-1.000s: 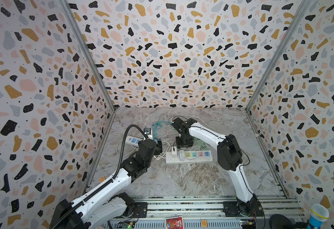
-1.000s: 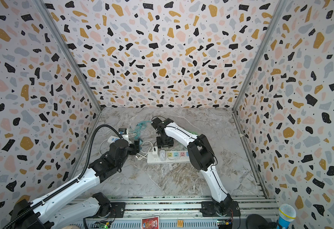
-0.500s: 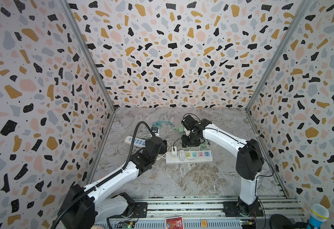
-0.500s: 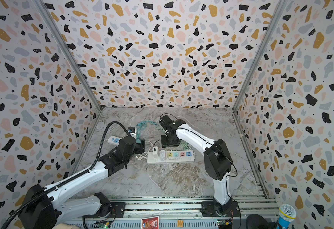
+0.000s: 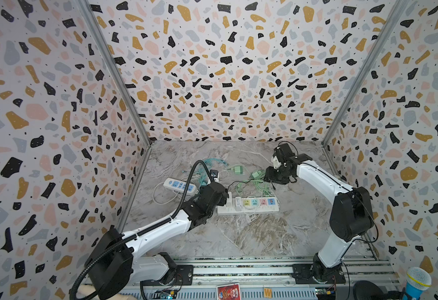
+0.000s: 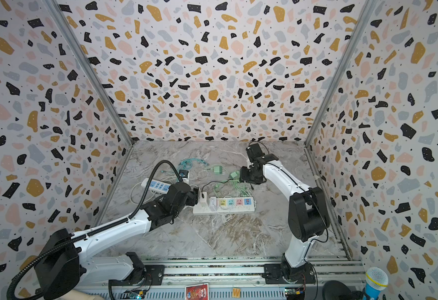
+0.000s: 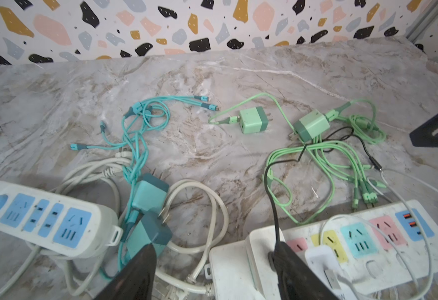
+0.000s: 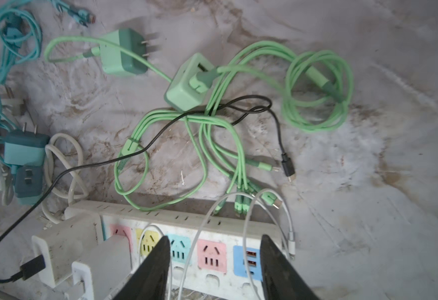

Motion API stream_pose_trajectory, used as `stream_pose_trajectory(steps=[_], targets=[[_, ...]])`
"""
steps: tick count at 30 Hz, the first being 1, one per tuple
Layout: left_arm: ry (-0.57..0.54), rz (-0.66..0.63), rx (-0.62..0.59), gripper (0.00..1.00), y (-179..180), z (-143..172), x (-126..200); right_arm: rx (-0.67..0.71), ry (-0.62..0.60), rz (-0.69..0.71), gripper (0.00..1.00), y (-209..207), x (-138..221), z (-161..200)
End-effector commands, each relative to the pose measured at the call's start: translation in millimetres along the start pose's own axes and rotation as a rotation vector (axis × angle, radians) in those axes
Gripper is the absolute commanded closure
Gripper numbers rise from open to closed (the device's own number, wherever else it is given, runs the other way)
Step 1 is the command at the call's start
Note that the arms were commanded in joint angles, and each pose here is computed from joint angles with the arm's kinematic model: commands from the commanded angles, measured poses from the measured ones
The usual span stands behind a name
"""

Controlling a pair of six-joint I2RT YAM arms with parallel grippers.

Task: Insert plugs into power strip
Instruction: Pick up the plug from the top-center of the table.

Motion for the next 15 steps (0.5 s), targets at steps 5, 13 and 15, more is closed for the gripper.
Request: stream_pose_trajectory(steps=[5,13,15], targets=[[-0.092,-0.046,-0.049,0.28,-10,-50,1,-0.039,-0.136,-0.064,0.44,-36,24,-35],[-0.118,-0.009,-0.143,0.28,-40,-89,-10,-0.085,-0.193,-0.13,0.46,-63,25,-57],[-0.125,0.001,-0.159,0.28,-48,-97,-15,-0.093,-0.208,-0.16,0.46,-67,24,-62]])
Point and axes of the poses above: each gripper's point midway between its finger pads, its own x axis back along the fingers, its own y axis along the line the jaws close on, z = x × y, the point moved 9 cm from there along x, back along the fingers, and after that the axes turned 6 degrees about -x, right-handed, at the moved point
